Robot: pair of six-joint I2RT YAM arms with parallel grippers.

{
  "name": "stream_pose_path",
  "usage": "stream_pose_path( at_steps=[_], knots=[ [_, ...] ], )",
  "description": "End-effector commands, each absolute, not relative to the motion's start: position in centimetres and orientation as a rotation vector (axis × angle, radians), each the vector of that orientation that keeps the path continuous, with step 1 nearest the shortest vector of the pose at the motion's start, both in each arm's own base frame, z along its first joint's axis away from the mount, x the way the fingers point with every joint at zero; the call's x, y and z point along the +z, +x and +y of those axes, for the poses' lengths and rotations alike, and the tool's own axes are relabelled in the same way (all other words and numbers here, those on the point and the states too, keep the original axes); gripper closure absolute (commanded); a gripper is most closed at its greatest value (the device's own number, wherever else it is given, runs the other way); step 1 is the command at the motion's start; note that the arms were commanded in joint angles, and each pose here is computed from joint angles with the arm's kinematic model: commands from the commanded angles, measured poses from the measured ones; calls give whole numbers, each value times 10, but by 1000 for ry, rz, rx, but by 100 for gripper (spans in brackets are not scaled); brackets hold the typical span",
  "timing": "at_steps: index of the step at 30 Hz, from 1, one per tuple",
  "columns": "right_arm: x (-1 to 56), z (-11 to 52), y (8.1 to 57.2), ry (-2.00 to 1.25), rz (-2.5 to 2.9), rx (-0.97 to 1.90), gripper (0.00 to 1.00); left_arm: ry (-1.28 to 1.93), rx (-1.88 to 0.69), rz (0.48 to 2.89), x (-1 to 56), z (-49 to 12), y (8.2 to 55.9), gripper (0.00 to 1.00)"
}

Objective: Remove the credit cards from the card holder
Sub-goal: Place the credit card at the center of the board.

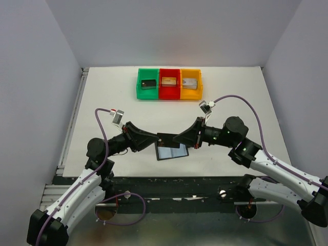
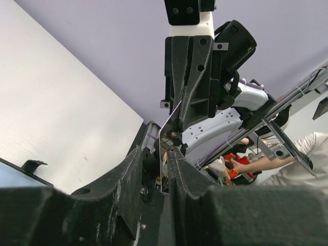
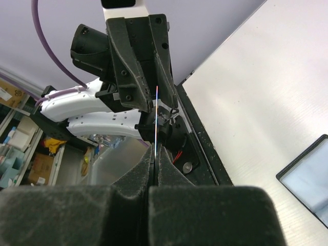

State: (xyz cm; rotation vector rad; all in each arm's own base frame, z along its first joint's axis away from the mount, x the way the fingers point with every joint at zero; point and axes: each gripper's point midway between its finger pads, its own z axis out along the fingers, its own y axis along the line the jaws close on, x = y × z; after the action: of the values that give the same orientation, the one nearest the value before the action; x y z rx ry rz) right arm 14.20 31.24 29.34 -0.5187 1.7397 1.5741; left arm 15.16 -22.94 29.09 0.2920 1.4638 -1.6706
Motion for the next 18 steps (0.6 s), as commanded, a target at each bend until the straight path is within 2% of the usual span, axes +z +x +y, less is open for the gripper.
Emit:
stream_pose_path(
  at_steps=[1, 6, 10, 12, 13, 14, 16, 18],
  knots=[
    [309, 312, 140, -550, 1689, 1587, 99, 333, -1686, 1462, 290, -231, 147, 67],
    [309, 314, 140, -549, 1692, 1598, 100, 344, -1698, 1461, 290, -231, 146, 74],
    [308, 315, 140, -551, 1693, 1604, 99, 351, -1706, 1457, 289, -232, 145, 88],
    [306, 315, 141, -550, 1700, 1600, 99, 352, -1710, 1460, 288, -232, 144, 100],
    [305, 315, 140, -552, 1704, 1604, 99, 350, -1708, 1462, 287, -232, 144, 100],
    [304, 315, 140, -550, 1714, 1601, 95, 339, -1704, 1468, 285, -231, 145, 100],
    [299, 313, 142, -524, 1755, 1575, 57, 313, -1694, 1478, 282, -230, 148, 100],
    [289, 303, 152, -446, 1841, 1488, 23, 282, -1657, 1515, 277, -228, 154, 100]
  ],
)
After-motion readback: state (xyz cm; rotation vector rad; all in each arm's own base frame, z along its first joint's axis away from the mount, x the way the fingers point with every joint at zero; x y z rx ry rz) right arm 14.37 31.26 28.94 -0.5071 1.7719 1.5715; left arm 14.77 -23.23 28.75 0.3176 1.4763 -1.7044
